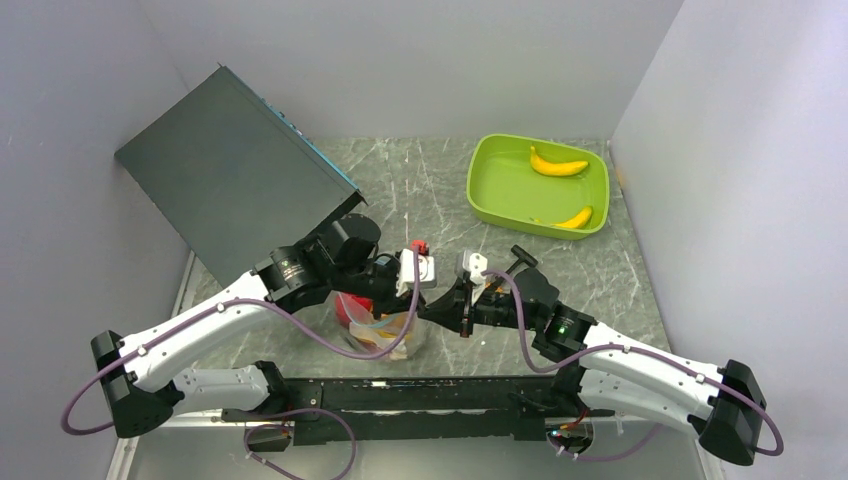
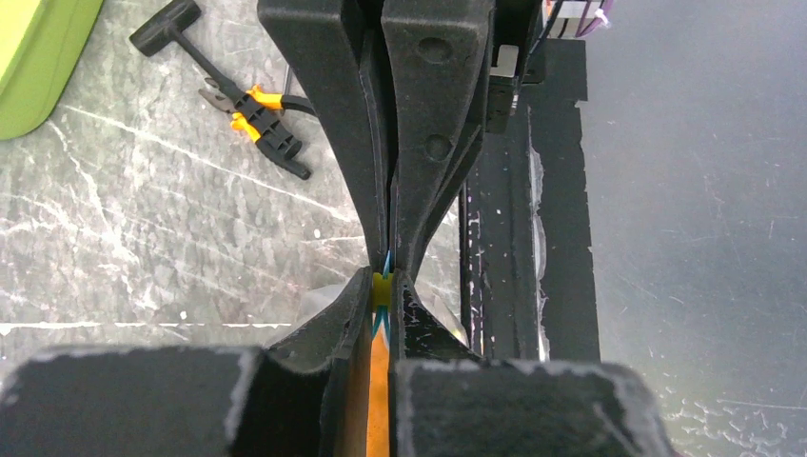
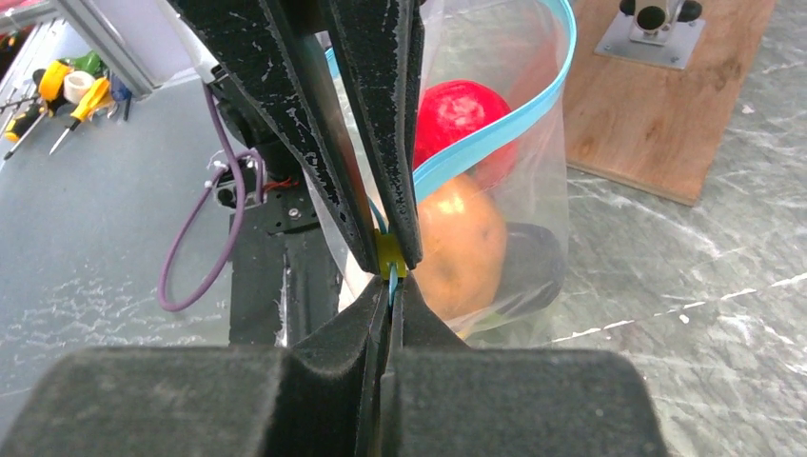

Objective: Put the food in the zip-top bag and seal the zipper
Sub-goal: Zip the zipper food storage bag at the center of the board.

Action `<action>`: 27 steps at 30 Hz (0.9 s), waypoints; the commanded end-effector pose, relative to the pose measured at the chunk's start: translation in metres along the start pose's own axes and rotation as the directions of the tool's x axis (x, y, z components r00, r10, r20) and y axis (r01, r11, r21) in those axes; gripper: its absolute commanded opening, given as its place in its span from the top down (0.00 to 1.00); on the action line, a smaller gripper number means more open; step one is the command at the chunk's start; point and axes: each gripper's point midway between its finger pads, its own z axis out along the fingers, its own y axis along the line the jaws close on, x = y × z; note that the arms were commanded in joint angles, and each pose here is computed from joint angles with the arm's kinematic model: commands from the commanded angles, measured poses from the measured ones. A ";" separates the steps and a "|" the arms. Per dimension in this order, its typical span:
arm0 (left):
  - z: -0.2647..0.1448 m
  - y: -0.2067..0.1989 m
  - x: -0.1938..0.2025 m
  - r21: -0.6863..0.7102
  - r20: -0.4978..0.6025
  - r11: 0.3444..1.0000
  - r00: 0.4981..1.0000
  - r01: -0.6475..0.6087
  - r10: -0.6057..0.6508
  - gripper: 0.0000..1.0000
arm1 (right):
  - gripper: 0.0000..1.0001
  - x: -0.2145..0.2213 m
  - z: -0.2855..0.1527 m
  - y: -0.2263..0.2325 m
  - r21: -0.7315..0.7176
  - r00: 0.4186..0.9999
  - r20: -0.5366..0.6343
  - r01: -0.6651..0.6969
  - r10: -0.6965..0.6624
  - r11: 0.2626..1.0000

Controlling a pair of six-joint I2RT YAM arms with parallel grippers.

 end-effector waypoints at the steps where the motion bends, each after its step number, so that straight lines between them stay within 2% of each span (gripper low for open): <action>1: -0.013 0.007 0.004 -0.075 -0.034 0.997 0.999 0.023 -0.026 1.00 | 1.00 -0.043 0.000 -0.007 0.064 0.993 0.116 -0.016 0.008 0.998; 8: -0.031 0.010 0.015 -0.157 -0.022 0.986 0.998 0.046 -0.050 1.00 | 1.00 -0.043 -0.015 -0.027 0.199 0.981 0.178 -0.110 0.074 0.974; 12: -0.039 0.007 0.024 -0.173 -0.039 0.983 0.997 0.066 -0.073 1.00 | 1.00 -0.041 -0.023 -0.029 0.222 0.978 0.189 -0.130 0.089 0.966; 20: -0.044 -0.003 0.016 -0.153 0.037 0.985 0.996 0.084 -0.079 1.00 | 1.00 -0.029 -0.016 0.009 0.004 0.999 0.029 -0.031 0.031 1.000; 23: -0.041 -0.004 0.014 -0.137 0.041 0.986 0.995 0.092 -0.087 1.00 | 0.86 -0.033 -0.017 0.011 -0.009 1.000 0.010 -0.011 0.011 1.000; 26: -0.038 -0.004 0.015 -0.128 0.034 0.987 0.995 0.102 -0.098 1.00 | 0.61 -0.037 -0.017 0.012 -0.007 1.000 0.000 -0.009 0.009 1.000; 27: -0.037 -0.004 0.015 -0.125 0.032 0.987 0.994 0.104 -0.101 1.00 | 0.57 -0.037 -0.016 0.013 -0.018 1.000 -0.008 -0.012 0.012 1.000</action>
